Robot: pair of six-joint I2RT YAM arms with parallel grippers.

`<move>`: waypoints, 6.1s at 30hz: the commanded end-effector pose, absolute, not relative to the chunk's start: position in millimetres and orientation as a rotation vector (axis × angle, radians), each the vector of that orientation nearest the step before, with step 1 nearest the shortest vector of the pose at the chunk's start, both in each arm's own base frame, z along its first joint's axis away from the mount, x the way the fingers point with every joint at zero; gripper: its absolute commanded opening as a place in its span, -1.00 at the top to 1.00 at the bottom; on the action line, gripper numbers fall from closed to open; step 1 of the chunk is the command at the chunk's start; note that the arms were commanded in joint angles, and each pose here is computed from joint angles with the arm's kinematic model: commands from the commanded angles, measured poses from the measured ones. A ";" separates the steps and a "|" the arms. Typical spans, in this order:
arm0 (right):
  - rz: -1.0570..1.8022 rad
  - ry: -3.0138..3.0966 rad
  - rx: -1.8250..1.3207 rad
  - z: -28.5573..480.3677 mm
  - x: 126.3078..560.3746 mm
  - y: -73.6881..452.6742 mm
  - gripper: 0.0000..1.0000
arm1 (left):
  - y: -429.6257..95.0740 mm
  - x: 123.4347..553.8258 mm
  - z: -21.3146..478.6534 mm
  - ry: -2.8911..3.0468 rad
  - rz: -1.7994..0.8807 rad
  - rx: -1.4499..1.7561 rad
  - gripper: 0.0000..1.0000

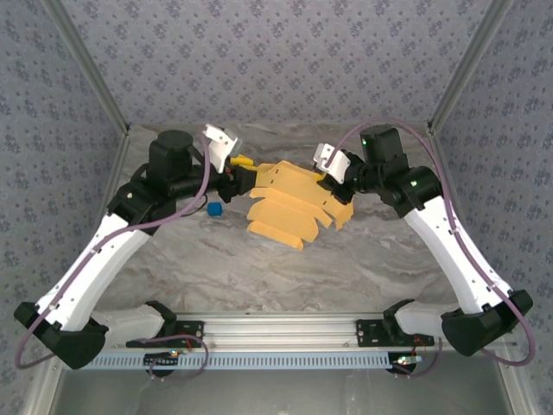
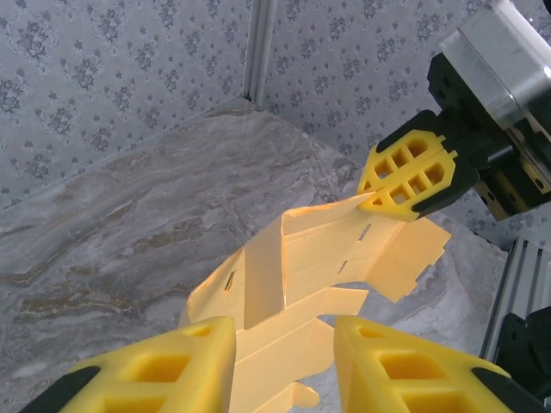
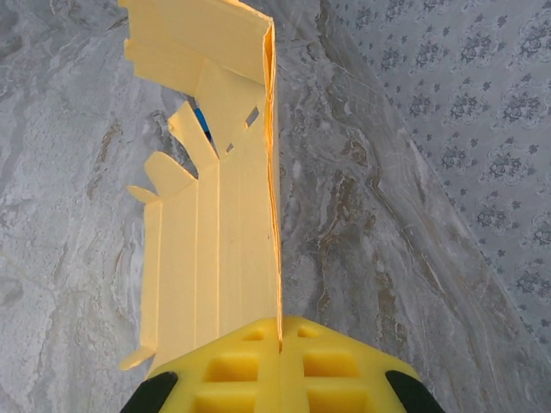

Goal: Fold the paper box

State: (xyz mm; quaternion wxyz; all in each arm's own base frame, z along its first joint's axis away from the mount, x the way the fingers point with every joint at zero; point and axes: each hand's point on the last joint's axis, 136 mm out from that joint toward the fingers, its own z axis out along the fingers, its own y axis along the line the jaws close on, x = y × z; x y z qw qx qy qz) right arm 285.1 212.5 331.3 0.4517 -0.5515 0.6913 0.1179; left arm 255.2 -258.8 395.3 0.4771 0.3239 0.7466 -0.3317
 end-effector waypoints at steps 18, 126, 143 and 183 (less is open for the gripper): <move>0.459 1.737 -1.281 365.3 279.7 206.8 1.00 | -228.0 258.3 386.9 1.750 -0.643 0.811 0.05; -0.135 2.058 -1.165 153.4 354.2 195.0 1.00 | -364.3 320.0 52.3 2.024 -0.775 0.625 0.41; -0.222 1.995 -1.200 153.4 353.5 197.6 1.00 | -357.2 316.8 57.6 2.010 -0.813 0.564 0.47; -0.550 1.484 -1.526 148.6 383.8 194.9 1.00 | -309.0 307.6 97.7 2.030 -0.942 0.440 0.27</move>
